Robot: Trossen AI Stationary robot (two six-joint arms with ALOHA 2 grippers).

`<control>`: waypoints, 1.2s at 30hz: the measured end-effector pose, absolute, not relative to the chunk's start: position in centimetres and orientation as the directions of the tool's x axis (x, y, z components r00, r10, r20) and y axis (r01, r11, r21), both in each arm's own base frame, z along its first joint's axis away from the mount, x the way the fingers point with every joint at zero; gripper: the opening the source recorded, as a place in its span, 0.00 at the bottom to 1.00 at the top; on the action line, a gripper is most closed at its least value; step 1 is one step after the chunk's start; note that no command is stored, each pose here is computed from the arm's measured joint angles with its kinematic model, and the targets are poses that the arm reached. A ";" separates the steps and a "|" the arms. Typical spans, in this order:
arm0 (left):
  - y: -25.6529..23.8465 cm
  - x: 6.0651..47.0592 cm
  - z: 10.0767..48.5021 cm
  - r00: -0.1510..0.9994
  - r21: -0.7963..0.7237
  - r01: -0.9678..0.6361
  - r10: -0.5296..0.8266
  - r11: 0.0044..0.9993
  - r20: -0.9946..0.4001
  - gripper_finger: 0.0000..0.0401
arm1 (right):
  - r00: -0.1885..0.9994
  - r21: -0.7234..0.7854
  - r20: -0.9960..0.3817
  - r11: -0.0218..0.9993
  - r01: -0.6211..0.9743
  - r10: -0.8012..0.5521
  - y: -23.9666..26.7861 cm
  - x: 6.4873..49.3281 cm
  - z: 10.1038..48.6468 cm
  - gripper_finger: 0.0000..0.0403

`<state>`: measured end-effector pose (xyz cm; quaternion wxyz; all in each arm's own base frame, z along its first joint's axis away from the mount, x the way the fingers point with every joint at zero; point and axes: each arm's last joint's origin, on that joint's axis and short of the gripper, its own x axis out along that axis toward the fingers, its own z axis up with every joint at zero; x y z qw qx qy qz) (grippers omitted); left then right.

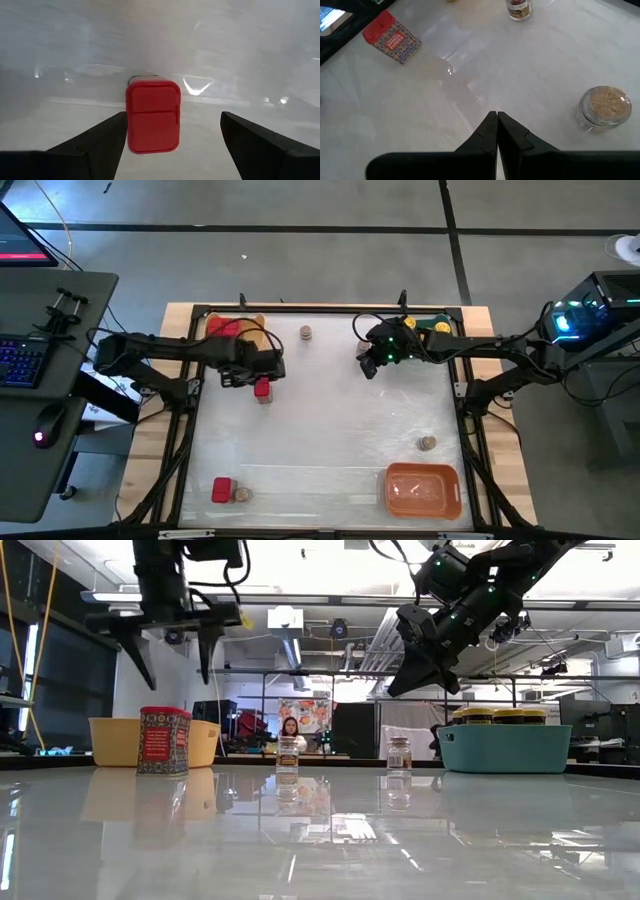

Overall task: Sort spices by type
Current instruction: Put the top red seasoning can into the yellow bin

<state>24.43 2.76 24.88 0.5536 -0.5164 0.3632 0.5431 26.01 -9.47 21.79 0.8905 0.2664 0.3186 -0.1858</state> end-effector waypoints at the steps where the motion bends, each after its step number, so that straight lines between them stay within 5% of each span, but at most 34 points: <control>1: 2.8 24.6 24.6 0.135 -0.167 -0.977 0.225 -0.132 -0.965 0.76 | 0.728 0.358 -0.667 0.787 0.502 -0.161 -9.5 26.0 21.8 0.00; 7: 2.7 25.0 22.9 0.011 -0.039 -0.989 0.191 -0.145 -0.982 0.76 | 0.728 0.362 -0.667 0.785 0.503 -0.160 -9.5 26.0 21.8 0.00; 20: 2.9 26.1 21.2 -0.032 0.006 -0.989 0.175 -0.147 -0.984 0.76 | 0.728 0.362 -0.666 0.785 0.503 -0.160 -9.5 26.0 21.8 0.00; 28: 2.9 26.3 21.2 0.001 -0.006 -1.000 0.157 -0.031 -0.988 0.76 | 0.729 0.354 -0.664 0.789 0.502 -0.166 -9.5 26.0 21.8 0.00; 36: 2.9 26.9 21.3 0.054 -0.065 -0.996 0.174 -0.060 -0.983 0.76 | 0.726 0.349 -0.665 0.788 0.507 -0.173 -9.5 26.0 21.8 0.00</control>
